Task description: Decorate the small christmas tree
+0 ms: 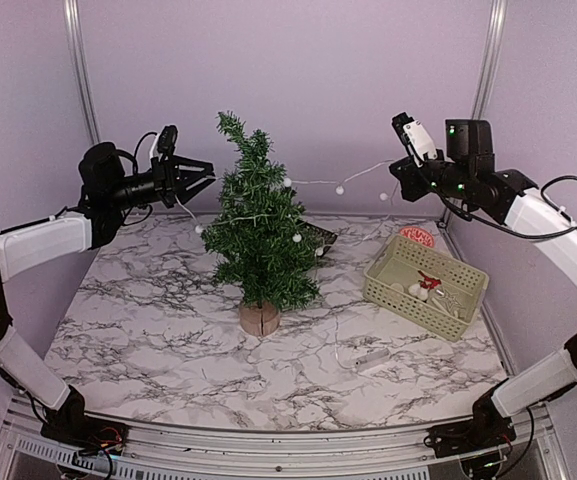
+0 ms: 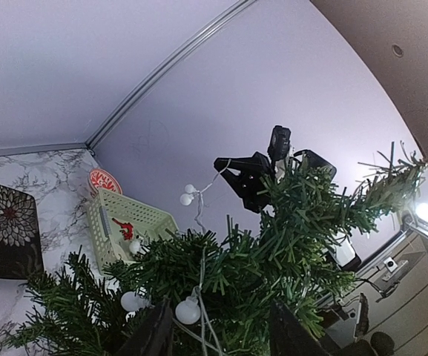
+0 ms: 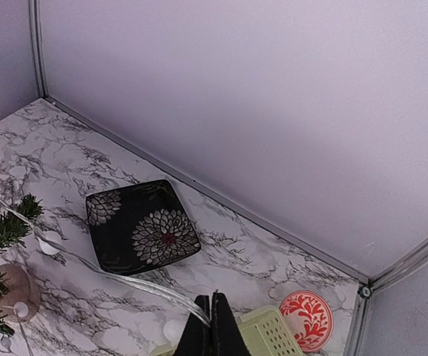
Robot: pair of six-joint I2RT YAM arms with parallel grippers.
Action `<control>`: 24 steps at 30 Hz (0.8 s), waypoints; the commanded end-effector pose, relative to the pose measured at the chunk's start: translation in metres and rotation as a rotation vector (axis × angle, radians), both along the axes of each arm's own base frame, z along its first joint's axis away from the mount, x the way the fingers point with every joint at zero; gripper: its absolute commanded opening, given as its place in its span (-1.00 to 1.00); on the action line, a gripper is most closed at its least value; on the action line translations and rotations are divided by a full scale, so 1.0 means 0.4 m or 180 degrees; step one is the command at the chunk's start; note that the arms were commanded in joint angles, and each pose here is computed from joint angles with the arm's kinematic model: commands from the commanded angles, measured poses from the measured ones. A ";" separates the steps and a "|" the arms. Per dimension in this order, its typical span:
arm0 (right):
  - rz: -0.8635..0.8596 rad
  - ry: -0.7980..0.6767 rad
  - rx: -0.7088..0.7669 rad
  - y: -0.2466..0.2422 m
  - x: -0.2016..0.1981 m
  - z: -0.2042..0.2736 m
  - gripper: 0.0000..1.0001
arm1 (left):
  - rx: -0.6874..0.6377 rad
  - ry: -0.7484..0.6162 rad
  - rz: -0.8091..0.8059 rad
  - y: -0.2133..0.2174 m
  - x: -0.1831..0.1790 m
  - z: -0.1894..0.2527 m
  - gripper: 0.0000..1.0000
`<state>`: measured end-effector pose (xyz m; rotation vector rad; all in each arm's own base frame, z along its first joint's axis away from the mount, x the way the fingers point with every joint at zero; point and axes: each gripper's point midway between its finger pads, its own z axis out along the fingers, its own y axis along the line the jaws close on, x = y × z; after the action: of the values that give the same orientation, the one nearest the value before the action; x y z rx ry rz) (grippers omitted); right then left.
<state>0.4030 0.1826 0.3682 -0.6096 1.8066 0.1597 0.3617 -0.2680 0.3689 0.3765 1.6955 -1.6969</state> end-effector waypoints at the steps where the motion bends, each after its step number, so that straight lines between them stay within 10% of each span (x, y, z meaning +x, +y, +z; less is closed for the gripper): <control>1: 0.0007 -0.0151 0.0107 -0.002 0.003 0.058 -1.00 | -0.0158 -0.0065 0.0054 0.009 0.005 0.032 -0.01; 7: -0.0054 -0.0162 0.0030 -0.016 -0.002 0.055 -1.00 | -0.0597 0.0146 0.0172 0.037 0.013 0.062 0.93; 24: -0.0222 -0.0207 -0.0096 -0.054 -0.019 0.048 -1.00 | -0.1347 0.0222 0.0779 0.213 0.053 0.084 0.98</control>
<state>0.3985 0.1680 0.3768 -0.5810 1.7934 0.0823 0.3887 -0.1979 0.3887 -0.0838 1.3987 -1.8746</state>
